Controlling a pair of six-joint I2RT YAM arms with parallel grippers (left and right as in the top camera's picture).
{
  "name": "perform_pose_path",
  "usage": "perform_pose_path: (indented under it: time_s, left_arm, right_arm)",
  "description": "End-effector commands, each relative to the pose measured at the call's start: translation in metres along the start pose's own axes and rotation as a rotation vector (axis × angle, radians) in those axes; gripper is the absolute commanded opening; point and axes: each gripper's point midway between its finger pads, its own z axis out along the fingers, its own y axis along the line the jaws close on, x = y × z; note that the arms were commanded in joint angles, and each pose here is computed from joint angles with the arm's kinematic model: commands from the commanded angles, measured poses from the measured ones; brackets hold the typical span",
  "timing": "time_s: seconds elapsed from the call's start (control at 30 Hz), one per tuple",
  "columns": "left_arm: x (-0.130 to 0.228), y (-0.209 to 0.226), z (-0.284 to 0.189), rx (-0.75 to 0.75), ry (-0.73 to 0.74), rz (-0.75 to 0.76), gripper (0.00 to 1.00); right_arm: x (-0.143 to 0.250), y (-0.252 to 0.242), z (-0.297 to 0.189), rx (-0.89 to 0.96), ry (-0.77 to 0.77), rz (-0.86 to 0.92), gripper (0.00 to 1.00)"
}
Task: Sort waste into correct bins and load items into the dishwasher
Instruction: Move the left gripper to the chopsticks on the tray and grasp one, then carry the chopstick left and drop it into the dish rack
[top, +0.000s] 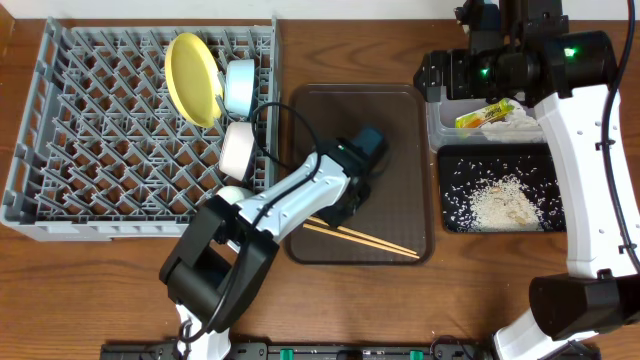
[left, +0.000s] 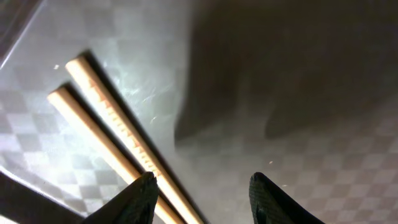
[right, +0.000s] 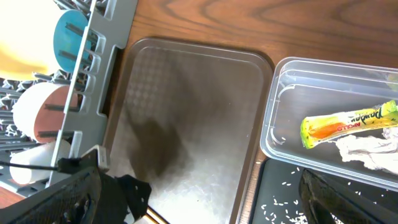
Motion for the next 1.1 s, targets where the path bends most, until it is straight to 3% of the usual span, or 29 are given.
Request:
perform_pose_path:
  time_s: [0.0,0.93,1.07]
  left_arm:
    - [0.002,0.009,0.008,-0.041,-0.004,-0.045,0.5]
    - [0.006,0.004,0.032,-0.034,0.04,-0.095,0.5]
    - [0.006,0.003,0.032,-0.032,0.039,-0.094,0.28]
  right_arm:
    - [0.001,0.003,0.003,-0.003,0.006,-0.005,0.99]
    - [0.001,0.003,0.003,-0.002,0.006,-0.005,0.99]
    - [0.001,0.003,0.003,-0.003,0.006,-0.005,0.99]
